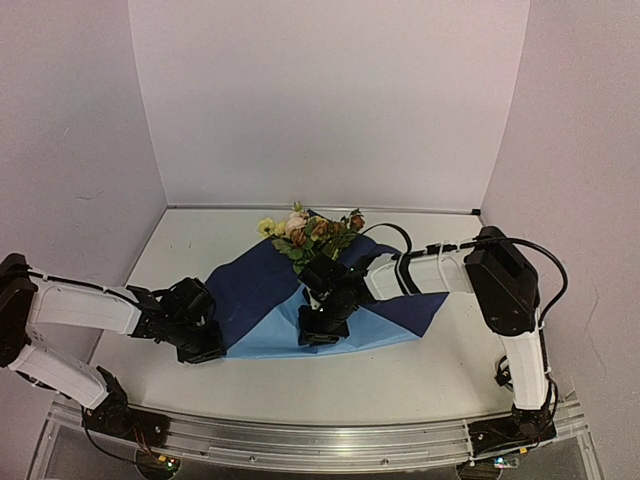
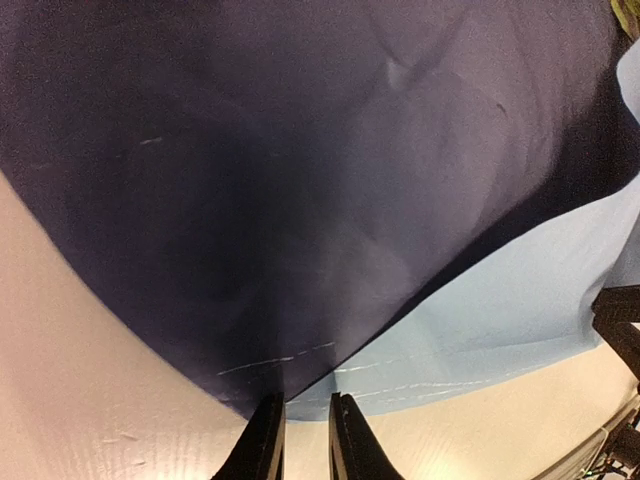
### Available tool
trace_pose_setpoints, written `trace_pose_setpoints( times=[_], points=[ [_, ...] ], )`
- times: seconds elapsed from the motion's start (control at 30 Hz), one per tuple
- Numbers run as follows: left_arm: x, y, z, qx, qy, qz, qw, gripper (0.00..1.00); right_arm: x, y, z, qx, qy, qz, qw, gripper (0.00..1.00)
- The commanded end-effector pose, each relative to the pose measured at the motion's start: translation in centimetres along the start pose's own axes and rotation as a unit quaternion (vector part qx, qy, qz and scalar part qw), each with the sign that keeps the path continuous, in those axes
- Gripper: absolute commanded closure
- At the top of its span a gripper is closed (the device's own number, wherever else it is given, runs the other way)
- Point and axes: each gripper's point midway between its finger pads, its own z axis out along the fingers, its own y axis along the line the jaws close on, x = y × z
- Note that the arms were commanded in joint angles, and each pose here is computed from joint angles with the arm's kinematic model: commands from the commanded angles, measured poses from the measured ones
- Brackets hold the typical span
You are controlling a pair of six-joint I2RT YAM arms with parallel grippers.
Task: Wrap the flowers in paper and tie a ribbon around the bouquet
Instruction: Press the fold line of the 1/4-folded wrapping paper.
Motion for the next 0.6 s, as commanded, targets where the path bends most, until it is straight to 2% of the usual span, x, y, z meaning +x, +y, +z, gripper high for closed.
trace_pose_setpoints(
  times=[0.0, 0.17, 0.3, 0.4, 0.57],
  points=[
    [0.2, 2.6, -1.9, -0.051, -0.012, -0.045, 0.998, 0.76, -0.1, -0.4, 0.4, 0.005, 0.001, 0.001, 1.0, 0.75],
    [0.2, 2.1, -3.4, -0.03, -0.015, -0.093, 0.995, 0.63, -0.6, 1.1, -1.1, -0.016, -0.006, -0.014, 1.0, 0.72],
    [-0.2, -0.3, -3.5, 0.026, -0.01, -0.111, 0.993, 0.56, -1.0, 2.8, -2.8, -0.037, -0.013, -0.041, 0.998, 0.68],
    [-0.1, -1.2, -3.0, 0.049, 0.001, -0.139, 0.989, 0.55, -1.1, 3.5, -3.9, -0.044, -0.016, -0.07, 0.996, 0.65],
    [0.3, -1.2, -2.4, 0.086, 0.003, -0.246, 0.965, 0.6, -1.0, 4.2, -5.4, -0.053, -0.018, -0.105, 0.993, 0.61]
  ],
)
